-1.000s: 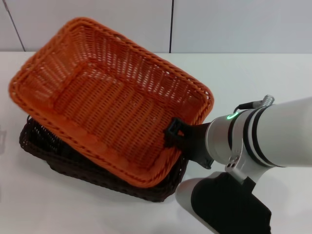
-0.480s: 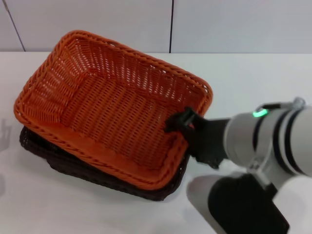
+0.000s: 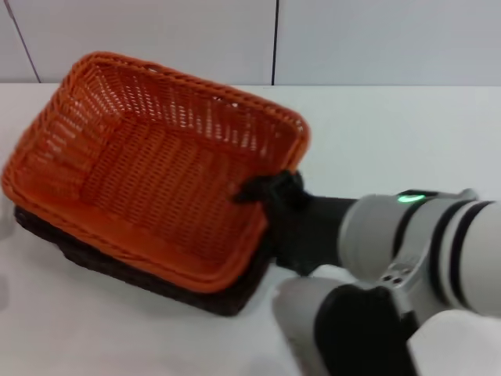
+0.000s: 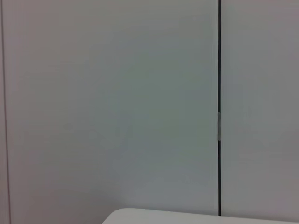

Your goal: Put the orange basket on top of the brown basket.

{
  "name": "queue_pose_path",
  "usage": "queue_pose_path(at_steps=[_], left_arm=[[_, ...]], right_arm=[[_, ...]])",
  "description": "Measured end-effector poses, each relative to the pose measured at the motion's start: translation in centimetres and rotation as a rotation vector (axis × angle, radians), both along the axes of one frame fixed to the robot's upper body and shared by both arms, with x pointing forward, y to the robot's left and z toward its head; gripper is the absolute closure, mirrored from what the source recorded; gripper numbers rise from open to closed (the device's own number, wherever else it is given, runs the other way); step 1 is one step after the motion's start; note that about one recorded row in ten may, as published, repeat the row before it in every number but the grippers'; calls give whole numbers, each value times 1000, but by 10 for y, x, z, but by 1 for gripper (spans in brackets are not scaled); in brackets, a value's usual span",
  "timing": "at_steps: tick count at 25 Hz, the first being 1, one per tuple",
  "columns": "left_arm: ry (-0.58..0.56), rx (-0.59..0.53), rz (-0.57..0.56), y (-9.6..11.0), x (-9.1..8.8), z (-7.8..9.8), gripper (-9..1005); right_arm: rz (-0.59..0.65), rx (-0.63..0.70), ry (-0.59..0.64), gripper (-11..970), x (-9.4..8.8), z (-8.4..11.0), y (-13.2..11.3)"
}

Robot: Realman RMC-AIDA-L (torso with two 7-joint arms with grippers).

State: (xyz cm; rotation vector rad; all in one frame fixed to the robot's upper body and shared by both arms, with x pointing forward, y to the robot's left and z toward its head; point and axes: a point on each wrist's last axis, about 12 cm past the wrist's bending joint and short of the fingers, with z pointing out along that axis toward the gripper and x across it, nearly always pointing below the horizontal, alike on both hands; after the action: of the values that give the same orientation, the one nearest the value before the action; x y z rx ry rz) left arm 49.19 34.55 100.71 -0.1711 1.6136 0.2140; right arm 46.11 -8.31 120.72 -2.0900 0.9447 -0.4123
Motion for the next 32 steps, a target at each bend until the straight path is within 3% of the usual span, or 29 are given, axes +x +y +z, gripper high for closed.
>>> queue_pose_path(at_steps=[6,11,15,17,20,21,22,25,26,27,30,31,32], left_arm=[[-7,6,-16,-3,5,2,255],[-10,8,-22,-4,5,3,255],[-7,9,-17,-2,2,2,255],[-7,9,-17,-2,2,2,255],[-9,10,-9,0,-1,1,255],[-9,10,-9,0,-1,1,255],[-9,10,-9,0,-1,1,255],[-25,0,12,2,-6,1,255],[-29,-1,16,3,-6,2,255],[-31,-3,19,4,-7,2,255],[-29,-4,45,9,-10,1,255],[-28,-4,58,12,-12,0,255],[-28,-4,58,12,-12,0,255]], right_arm=[[112,130,69,371,-26,-9,33],[187,117,108,371,-47,-13,44],[210,136,112,371,-55,-11,48],[196,209,97,371,-52,-7,53],[71,426,47,371,-25,0,55],[-70,615,23,371,6,6,43],[-70,615,23,371,6,6,43],[-293,884,37,371,46,10,6],[-467,1102,45,371,69,3,-36],[-467,1102,45,371,69,3,-36],[-653,1437,5,371,81,-20,-97],[-769,1601,-43,371,79,-37,-130],[-769,1601,-43,371,79,-37,-130]])
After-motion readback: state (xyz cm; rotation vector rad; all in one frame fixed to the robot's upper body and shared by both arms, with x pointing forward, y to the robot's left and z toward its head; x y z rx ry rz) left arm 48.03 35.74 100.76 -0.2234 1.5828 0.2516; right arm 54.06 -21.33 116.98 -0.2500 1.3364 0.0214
